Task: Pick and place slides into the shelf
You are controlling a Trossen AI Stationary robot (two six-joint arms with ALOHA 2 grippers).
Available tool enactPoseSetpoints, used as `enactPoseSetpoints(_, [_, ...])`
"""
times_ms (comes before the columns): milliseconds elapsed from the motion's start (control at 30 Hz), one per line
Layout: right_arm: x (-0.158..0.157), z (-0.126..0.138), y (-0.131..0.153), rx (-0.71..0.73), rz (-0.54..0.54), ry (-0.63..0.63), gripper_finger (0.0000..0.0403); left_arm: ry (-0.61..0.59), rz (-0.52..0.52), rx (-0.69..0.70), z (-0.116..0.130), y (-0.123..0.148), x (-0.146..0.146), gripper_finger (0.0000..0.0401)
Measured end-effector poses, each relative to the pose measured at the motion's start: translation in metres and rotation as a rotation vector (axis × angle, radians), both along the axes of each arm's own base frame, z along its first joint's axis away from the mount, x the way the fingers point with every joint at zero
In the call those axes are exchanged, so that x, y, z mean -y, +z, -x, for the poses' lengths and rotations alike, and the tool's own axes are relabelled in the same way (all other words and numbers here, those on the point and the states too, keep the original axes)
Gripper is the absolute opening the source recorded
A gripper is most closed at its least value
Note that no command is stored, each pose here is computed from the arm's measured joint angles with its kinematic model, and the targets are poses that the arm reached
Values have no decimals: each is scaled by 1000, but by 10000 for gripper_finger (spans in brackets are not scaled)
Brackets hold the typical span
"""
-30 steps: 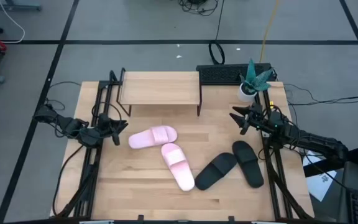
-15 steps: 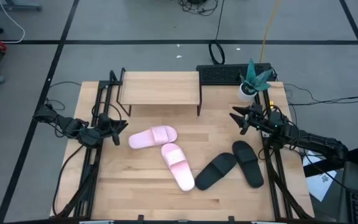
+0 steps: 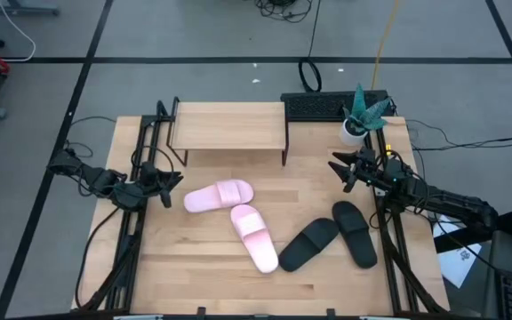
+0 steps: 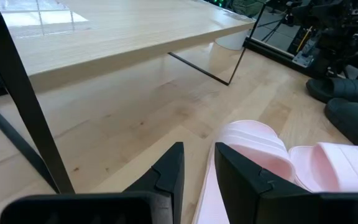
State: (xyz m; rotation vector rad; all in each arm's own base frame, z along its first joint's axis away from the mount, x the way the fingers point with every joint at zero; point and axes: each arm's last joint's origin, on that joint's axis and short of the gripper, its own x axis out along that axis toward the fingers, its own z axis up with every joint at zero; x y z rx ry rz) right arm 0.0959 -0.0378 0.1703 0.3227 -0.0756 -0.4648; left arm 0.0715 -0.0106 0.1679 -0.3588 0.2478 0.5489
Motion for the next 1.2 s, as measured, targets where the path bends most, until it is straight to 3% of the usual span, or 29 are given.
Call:
enactPoseSetpoints(300, [0, 0, 0, -1, 2, 0, 215, 0, 0, 0, 0, 0, 0, 86])
enactPoseSetpoints(533, [3, 2, 6, -108, 304, -120, 215, 0, 0, 0, 0, 0, 0, 86])
enactPoseSetpoints(700, [3, 2, 6, -142, 362, -115, 215, 0, 0, 0, 0, 0, 0, 86])
enactPoseSetpoints(867, [2, 1, 6, -111, 314, -106, 215, -1, 1, 2, 0, 0, 0, 86])
enactPoseSetpoints(1067, [0, 2, 20, 244, -11, -16, 215, -1, 4, 6, 0, 0, 0, 86])
enactPoseSetpoints(1200, [-2, 7, 37, 460, -32, 10, 215, 2, 36, 47, -2, 3, 1, 86])
